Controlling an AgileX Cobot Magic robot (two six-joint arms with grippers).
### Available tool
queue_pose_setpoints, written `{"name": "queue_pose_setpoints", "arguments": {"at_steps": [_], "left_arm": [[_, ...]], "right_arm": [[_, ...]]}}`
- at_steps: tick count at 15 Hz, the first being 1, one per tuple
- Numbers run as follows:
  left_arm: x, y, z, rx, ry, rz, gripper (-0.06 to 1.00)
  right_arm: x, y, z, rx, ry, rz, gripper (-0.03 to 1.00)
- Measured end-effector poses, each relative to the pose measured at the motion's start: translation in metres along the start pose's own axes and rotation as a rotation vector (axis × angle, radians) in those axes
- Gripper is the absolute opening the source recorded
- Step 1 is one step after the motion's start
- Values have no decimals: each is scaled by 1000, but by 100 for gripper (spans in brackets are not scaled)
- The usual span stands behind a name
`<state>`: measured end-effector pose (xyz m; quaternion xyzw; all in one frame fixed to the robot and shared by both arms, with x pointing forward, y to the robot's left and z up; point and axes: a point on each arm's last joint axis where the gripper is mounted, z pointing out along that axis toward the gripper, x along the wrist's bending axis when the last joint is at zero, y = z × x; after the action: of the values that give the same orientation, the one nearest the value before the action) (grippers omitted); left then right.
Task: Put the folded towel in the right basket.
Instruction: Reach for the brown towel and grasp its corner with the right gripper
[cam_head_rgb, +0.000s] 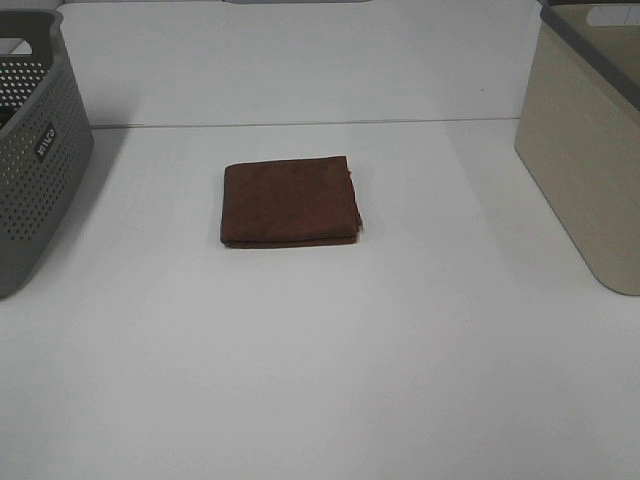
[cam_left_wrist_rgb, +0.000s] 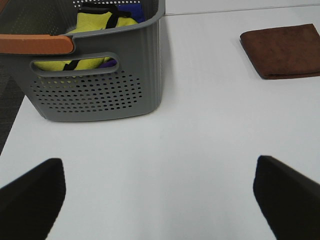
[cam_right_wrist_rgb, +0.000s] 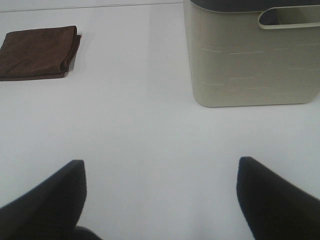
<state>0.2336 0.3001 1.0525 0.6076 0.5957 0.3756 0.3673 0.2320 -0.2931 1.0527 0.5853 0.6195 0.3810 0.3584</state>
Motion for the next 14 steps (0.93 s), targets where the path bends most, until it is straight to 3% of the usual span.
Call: {"name": "queue_pose_setpoints", "arguments": {"at_steps": [14], "left_arm": [[0,0,0,0,0,0,97]], "right_arm": [[1,9,5,13,21,15,78]]}}
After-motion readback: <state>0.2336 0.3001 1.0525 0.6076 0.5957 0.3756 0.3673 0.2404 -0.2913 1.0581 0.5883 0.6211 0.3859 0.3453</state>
